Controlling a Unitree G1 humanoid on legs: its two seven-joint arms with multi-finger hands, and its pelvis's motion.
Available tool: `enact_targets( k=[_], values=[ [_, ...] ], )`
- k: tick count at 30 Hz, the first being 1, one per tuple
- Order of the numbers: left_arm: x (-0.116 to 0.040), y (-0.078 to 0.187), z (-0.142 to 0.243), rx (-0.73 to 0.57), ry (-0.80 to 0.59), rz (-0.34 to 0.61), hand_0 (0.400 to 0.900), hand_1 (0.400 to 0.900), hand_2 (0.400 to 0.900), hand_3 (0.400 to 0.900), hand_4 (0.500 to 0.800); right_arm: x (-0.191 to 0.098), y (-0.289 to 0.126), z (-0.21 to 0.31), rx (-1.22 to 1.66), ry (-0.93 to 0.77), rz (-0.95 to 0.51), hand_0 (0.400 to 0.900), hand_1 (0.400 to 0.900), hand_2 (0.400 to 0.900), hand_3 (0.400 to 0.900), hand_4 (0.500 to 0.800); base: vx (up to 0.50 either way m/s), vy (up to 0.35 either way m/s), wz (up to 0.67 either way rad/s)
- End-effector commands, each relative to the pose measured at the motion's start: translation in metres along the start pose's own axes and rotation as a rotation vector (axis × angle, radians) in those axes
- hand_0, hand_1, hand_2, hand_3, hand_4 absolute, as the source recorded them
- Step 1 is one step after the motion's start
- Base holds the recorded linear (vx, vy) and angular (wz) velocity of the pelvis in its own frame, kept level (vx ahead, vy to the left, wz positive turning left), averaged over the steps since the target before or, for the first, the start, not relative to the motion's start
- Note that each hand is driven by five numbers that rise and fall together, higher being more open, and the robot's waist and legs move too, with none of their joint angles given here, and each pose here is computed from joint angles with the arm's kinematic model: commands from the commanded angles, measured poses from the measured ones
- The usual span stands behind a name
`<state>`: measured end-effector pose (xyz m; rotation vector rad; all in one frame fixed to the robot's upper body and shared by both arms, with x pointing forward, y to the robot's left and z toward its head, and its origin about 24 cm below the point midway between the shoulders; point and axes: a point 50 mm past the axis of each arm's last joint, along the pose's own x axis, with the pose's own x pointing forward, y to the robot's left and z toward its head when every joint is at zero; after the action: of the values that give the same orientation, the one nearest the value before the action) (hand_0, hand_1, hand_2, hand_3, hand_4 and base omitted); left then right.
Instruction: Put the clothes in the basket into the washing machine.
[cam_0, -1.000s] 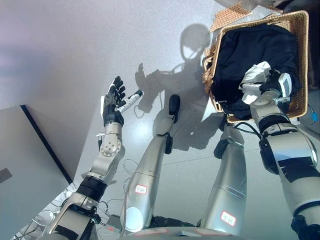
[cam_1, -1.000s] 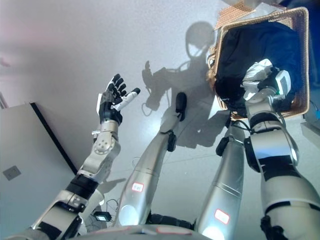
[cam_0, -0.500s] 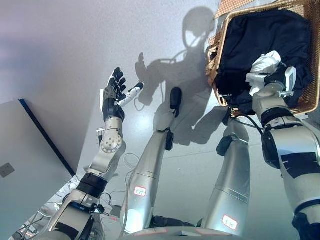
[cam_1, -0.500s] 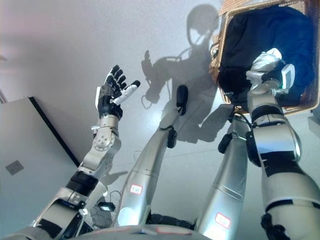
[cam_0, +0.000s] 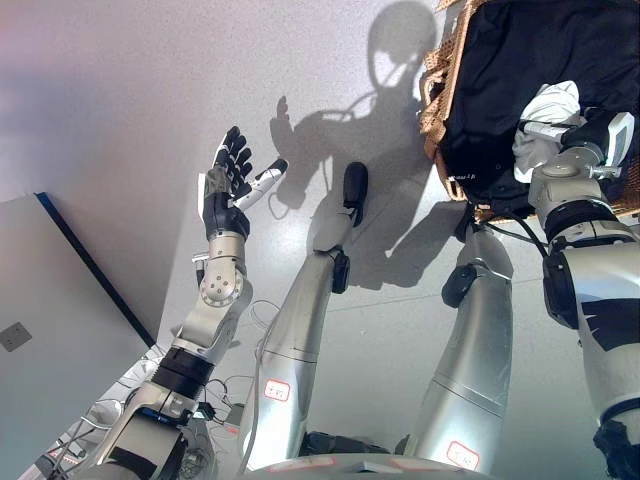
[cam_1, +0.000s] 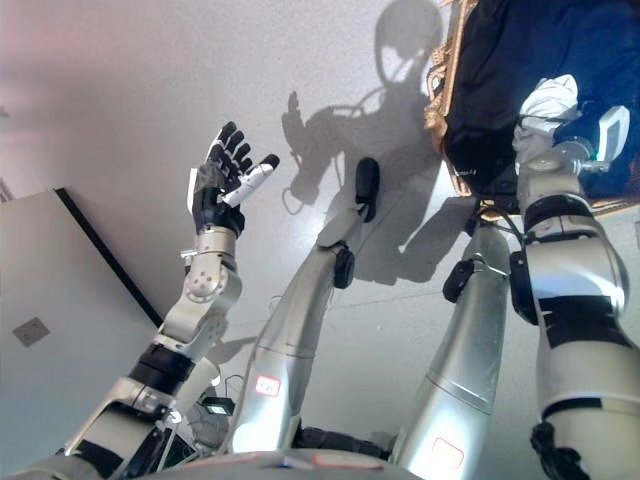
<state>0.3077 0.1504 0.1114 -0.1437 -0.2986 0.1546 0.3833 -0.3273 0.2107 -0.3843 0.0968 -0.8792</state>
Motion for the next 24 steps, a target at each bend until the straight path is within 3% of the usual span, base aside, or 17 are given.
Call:
enact_targets(
  k=[1, 12, 24],
  values=[
    [-0.002, 0.023, 0.024, -0.062, -0.135, 0.106, 0.900, 0.900, 0.900, 0.900, 0.800, 0.000, -0.001, -0.006, -0.037, -0.044, -0.003, 0.400, 0.400, 0.400, 0.400, 0.500, 0.012, -0.004, -0.07],
    [0.004, 0.032, 0.002, -0.043, -0.054, 0.181, 0.900, 0.900, 0.900, 0.900, 0.800, -0.020, 0.029, -0.042, 0.245, 0.017, 0.077, 0.400, 0.400, 0.400, 0.400, 0.500, 0.036, -0.057, -0.08],
    [-0.012, 0.058, -0.037, -0.064, 0.135, 0.250, 0.900, 0.900, 0.900, 0.900, 0.800, -0.012, -0.001, -0.058, 1.054, 0.177, -0.060, 0.400, 0.400, 0.400, 0.400, 0.500, 0.063, -0.064, -0.06]
  ],
)
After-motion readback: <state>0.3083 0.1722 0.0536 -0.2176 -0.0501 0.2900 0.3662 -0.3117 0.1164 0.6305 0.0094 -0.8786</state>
